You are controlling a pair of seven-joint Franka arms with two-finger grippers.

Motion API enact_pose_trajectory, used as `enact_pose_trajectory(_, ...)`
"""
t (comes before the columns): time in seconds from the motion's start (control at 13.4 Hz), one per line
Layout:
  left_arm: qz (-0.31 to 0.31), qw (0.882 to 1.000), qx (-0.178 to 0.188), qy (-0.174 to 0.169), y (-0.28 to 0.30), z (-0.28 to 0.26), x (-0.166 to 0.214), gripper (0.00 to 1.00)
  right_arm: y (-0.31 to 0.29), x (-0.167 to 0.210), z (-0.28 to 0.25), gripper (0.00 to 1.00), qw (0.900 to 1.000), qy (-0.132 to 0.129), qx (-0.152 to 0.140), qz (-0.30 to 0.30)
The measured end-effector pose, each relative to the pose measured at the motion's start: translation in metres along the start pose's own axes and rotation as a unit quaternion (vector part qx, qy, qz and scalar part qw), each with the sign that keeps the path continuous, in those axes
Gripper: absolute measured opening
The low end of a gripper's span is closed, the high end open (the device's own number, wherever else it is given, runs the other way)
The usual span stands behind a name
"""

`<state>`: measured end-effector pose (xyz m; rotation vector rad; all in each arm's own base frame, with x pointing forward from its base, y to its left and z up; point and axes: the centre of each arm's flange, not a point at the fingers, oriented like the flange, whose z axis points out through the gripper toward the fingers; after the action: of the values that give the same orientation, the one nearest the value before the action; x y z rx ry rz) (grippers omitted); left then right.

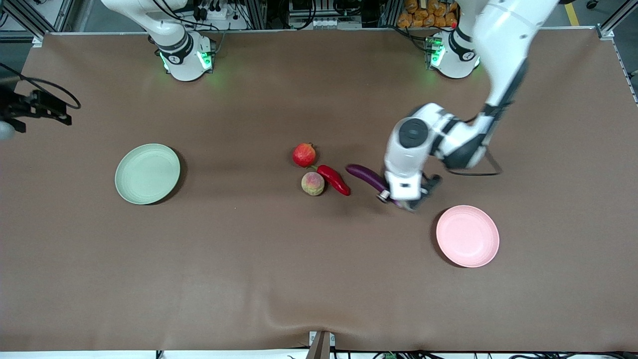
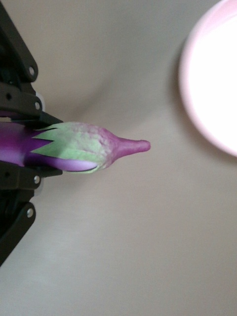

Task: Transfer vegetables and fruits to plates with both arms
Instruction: 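Carry the eggplant to the pink plate while the right gripper reaches the peach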

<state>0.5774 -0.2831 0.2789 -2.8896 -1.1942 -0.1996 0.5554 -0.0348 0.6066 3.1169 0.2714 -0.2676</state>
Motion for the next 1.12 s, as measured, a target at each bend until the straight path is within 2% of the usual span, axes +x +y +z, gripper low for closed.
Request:
enact_pose_trajectory(0.15,0.014,1.000,-0.001,0.009,-0.014,-0.009,0.064,0.33,0.003,0.027,0.036,1.00,1.000,-0.029,0.003,0.000)
enact_pose_trajectory(0.22,0.027,1.000,-0.002,0.013,-0.024,-0.011,0.098,0.33,0.004,0.039,0.050,1.00,0.999,-0.032,0.003,-0.001)
enact_pose_trajectory(0.37,0.059,0.998,-0.001,0.016,-0.050,-0.006,0.164,0.33,-0.005,0.061,0.067,1.00,1.000,-0.020,-0.002,-0.003)
enact_pose_trajectory(0.52,0.091,0.996,0.004,0.002,-0.076,0.020,0.213,0.33,-0.034,0.080,0.078,1.00,0.999,-0.009,-0.003,0.039)
enact_pose_trajectory(0.75,0.099,0.994,-0.010,-0.033,-0.081,0.058,0.240,0.33,-0.119,0.108,0.105,1.00,0.990,-0.004,0.007,0.142)
enact_pose_trajectory(0.97,0.107,0.993,-0.017,-0.045,-0.078,0.069,0.242,0.33,-0.215,0.133,0.148,1.00,0.972,-0.002,0.020,0.236)
enact_pose_trajectory(1.12,0.114,0.992,-0.016,-0.046,-0.085,0.072,0.249,0.33,-0.279,0.144,0.180,1.00,0.957,0.013,0.023,0.288)
